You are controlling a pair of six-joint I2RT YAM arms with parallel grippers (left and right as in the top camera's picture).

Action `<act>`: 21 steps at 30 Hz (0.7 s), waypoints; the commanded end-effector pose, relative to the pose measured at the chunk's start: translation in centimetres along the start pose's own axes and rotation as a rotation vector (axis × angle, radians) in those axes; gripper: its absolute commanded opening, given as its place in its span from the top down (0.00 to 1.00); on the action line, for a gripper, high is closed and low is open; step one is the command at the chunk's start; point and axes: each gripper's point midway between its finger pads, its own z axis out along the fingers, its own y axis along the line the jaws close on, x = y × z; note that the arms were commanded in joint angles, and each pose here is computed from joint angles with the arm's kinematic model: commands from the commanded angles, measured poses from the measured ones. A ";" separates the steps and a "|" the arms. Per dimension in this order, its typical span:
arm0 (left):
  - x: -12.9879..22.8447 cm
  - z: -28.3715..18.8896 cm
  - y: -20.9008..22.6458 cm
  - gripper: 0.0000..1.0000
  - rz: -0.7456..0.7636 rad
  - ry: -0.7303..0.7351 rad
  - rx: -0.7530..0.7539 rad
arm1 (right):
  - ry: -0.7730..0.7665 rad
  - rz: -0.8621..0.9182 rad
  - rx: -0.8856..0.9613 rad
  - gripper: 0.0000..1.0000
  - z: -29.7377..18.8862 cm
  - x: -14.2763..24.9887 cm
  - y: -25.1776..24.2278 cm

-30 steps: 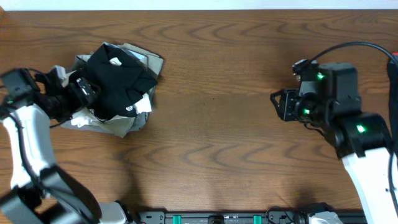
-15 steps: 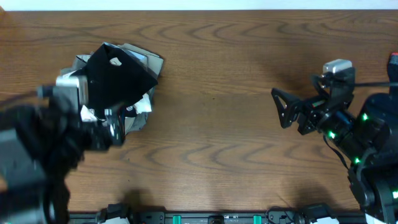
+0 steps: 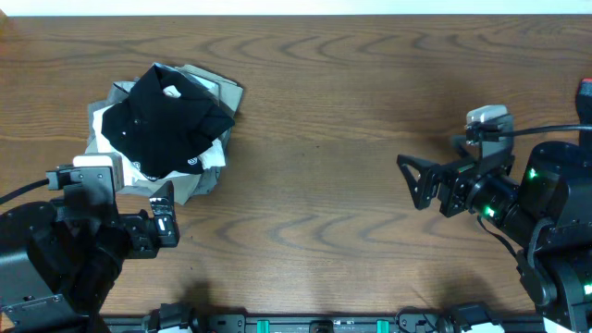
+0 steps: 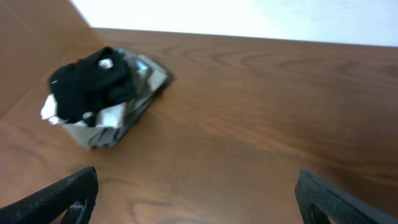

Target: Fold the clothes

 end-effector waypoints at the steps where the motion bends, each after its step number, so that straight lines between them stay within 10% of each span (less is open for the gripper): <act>1: 0.2 0.3 0.2 0.02 0.006 0.011 -0.009 | 0.021 -0.013 -0.121 0.01 -0.2 0.4 2.2; 21: 0.2 0.3 0.2 0.02 0.006 0.011 -0.009 | -0.222 -0.183 -0.023 0.01 -0.4 -4.4 1.0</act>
